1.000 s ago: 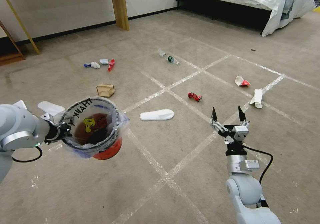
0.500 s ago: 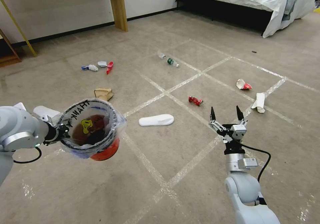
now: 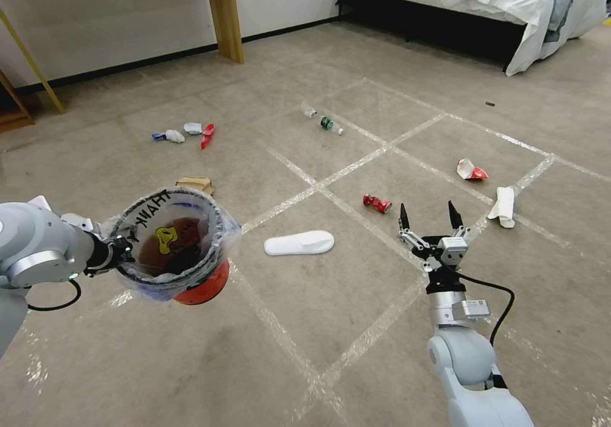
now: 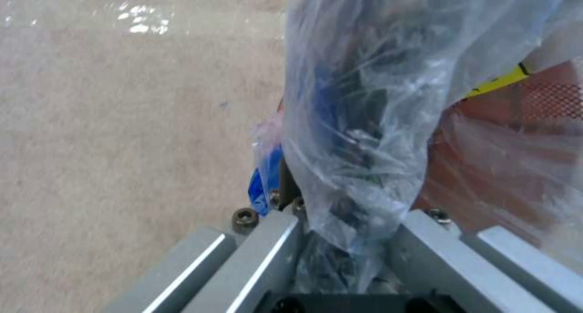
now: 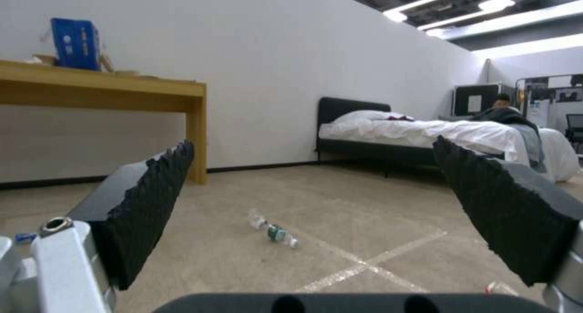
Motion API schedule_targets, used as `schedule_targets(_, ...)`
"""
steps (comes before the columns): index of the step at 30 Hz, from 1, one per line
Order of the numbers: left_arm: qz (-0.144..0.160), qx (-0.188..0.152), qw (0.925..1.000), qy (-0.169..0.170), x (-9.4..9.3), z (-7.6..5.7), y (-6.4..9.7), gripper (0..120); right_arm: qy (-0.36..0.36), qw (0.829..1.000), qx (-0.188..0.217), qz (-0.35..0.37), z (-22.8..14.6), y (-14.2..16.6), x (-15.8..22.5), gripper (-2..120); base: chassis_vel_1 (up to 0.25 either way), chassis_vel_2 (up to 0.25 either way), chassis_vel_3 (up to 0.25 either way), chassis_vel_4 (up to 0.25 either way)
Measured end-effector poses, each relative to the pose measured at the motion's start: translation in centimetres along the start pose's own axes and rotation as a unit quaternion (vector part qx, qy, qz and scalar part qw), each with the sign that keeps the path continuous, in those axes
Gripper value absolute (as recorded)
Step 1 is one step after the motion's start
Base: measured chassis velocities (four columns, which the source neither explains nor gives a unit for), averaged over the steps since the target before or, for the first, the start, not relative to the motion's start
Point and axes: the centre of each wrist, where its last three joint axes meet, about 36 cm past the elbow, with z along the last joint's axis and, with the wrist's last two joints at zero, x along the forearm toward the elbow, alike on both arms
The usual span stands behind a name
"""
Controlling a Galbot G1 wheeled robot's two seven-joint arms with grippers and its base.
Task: Pick up the trash bin and place the garbage on the floor into it.
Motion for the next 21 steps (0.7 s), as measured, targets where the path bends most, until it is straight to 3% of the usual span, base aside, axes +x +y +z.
schedule_targets(21,0.000,0.005,1.0000,0.000,-0.18,-0.46,0.07,0,0.003,1.000,0.001,-0.004,0.20,0.03,0.06,100,-0.143,0.147,0.148,-0.148)
